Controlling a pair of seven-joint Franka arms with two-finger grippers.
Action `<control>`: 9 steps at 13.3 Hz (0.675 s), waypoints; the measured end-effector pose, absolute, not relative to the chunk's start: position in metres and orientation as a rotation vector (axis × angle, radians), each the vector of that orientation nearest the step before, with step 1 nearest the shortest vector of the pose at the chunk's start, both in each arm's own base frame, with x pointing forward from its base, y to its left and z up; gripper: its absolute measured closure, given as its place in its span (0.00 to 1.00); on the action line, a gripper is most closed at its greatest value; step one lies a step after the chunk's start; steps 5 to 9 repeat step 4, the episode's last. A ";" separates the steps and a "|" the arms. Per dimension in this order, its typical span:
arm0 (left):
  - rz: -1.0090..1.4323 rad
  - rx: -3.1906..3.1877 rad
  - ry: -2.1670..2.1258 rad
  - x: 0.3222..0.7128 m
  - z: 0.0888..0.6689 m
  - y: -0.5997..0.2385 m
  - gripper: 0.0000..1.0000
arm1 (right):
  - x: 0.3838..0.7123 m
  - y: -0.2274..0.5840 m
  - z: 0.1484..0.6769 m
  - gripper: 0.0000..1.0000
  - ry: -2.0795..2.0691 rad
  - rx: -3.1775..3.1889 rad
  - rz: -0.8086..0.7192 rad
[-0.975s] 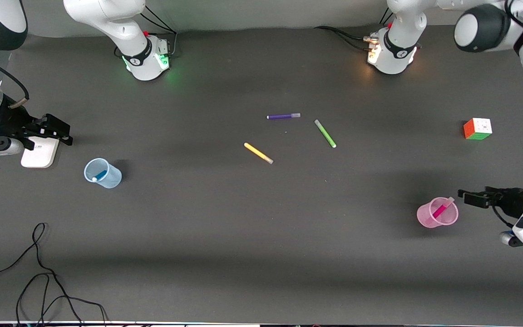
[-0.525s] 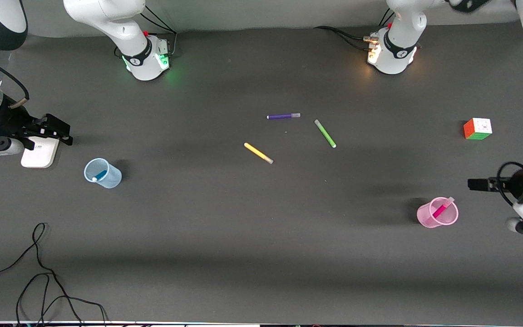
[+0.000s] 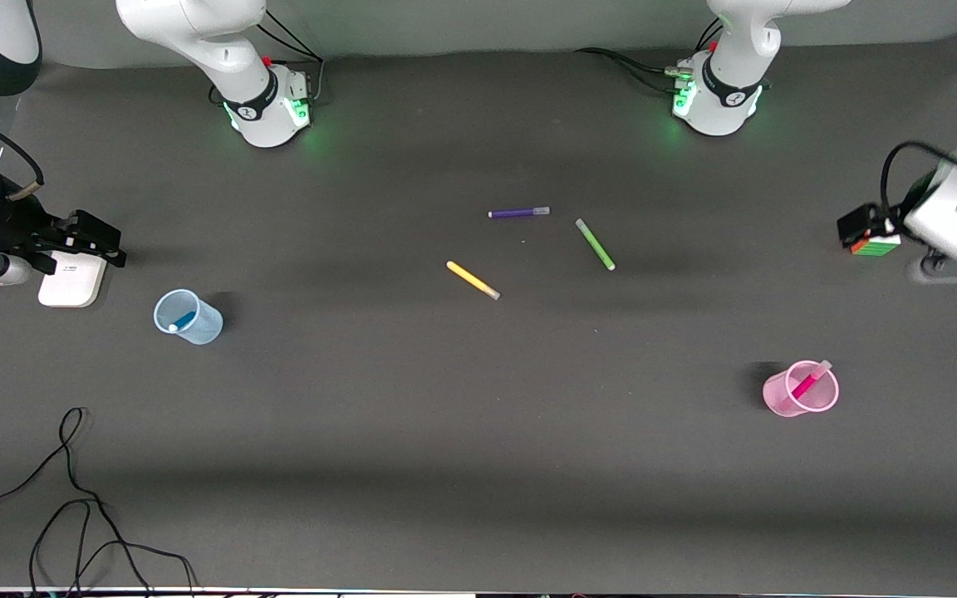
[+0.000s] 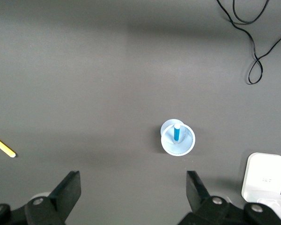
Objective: Place pink and blue markers in matching cups
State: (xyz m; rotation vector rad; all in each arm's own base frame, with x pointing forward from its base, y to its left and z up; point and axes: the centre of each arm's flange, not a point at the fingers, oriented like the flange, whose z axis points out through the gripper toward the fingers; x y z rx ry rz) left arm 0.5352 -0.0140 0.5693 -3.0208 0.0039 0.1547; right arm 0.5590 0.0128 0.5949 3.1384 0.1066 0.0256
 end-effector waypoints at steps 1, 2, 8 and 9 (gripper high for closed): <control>0.146 -3.021 0.004 0.532 0.570 -0.014 0.00 | 0.559 0.013 0.595 0.00 0.107 3.138 0.026; 0.146 -3.021 0.005 0.532 0.568 -0.014 0.00 | 0.559 0.013 0.595 0.00 0.107 3.138 0.026; 0.159 -3.020 0.007 0.533 0.563 -0.014 0.00 | 0.559 0.013 0.595 0.00 0.106 3.138 0.026; 0.159 -3.020 0.007 0.533 0.563 -0.014 0.00 | 0.559 0.013 0.595 0.00 0.106 3.138 0.026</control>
